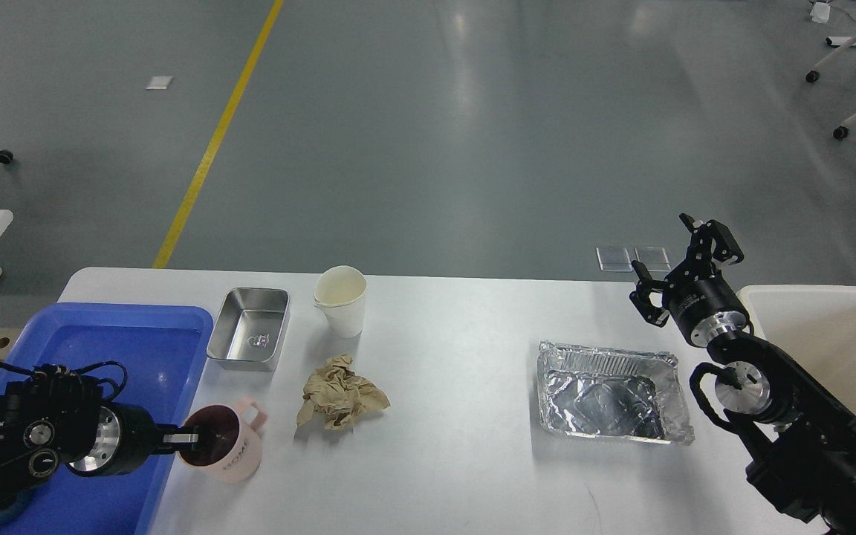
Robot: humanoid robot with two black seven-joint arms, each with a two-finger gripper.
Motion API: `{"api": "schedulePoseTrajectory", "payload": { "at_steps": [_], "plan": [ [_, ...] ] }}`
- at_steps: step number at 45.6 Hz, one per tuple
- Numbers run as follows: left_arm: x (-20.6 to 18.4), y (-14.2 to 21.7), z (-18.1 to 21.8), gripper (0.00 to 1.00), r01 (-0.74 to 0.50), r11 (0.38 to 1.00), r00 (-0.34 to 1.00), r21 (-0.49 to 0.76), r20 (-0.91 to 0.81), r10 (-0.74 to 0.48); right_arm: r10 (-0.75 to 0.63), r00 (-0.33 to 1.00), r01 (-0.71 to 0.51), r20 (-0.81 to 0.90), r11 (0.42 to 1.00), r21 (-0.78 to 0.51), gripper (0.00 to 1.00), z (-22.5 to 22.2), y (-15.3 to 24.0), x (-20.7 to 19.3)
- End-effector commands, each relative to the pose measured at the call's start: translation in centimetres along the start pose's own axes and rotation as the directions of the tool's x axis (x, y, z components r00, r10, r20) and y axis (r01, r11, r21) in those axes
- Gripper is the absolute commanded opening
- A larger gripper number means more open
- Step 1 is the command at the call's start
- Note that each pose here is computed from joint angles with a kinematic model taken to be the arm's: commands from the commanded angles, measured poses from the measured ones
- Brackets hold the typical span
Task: Tidy desktop
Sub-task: 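Grasp the pink mug with the left gripper and lift it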
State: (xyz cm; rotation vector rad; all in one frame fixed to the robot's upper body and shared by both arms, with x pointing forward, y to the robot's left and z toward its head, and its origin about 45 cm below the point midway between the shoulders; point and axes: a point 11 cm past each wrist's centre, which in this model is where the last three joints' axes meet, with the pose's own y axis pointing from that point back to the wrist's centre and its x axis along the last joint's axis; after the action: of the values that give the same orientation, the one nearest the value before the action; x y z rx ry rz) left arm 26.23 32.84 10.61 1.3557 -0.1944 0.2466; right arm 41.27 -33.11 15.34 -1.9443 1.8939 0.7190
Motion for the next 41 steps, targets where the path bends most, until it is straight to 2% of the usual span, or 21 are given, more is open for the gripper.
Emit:
{"api": "schedulePoseTrajectory", "payload": {
  "at_steps": [1, 14, 20, 34, 41],
  "plan": [
    [0.2, 0.2, 0.2, 0.0, 0.012, 1.0, 1.0, -0.007, 0.006, -0.012, 0.001, 1.0, -0.001, 0.0, 1.0, -0.002, 1.0, 0.1, 0.1, 0.1],
    [0.7, 0.9, -0.1, 0.0, 0.0, 1.0, 1.0, -0.005, 0.007, 0.0, -0.002, 1.0, 0.002, 0.0, 1.0, 0.001, 1.0, -0.1, -0.1, -0.1],
    [1.6, 2.7, -1.4, 0.0, -0.032, 0.999, 0.999, 0.013, -0.006, 0.032, -0.004, 1.0, 0.004, -0.001, 1.0, 0.003, 1.0, -0.2, -0.2, -0.2],
    [5.0, 11.4, -5.0, 0.0, -0.049, 0.999, 0.995, -0.001, -0.091, 0.049, -0.008, 1.0, 0.008, 0.001, 1.0, 0.005, 1.0, -0.2, -0.3, -0.4],
    [7.2, 16.5, -6.5, 0.0, -0.105, 0.995, 0.987, -0.003, -0.125, 0.103, -0.01, 1.0, 0.01, 0.002, 1.0, 0.007, 1.0, -0.3, -0.4, -0.6]
  ]
}}
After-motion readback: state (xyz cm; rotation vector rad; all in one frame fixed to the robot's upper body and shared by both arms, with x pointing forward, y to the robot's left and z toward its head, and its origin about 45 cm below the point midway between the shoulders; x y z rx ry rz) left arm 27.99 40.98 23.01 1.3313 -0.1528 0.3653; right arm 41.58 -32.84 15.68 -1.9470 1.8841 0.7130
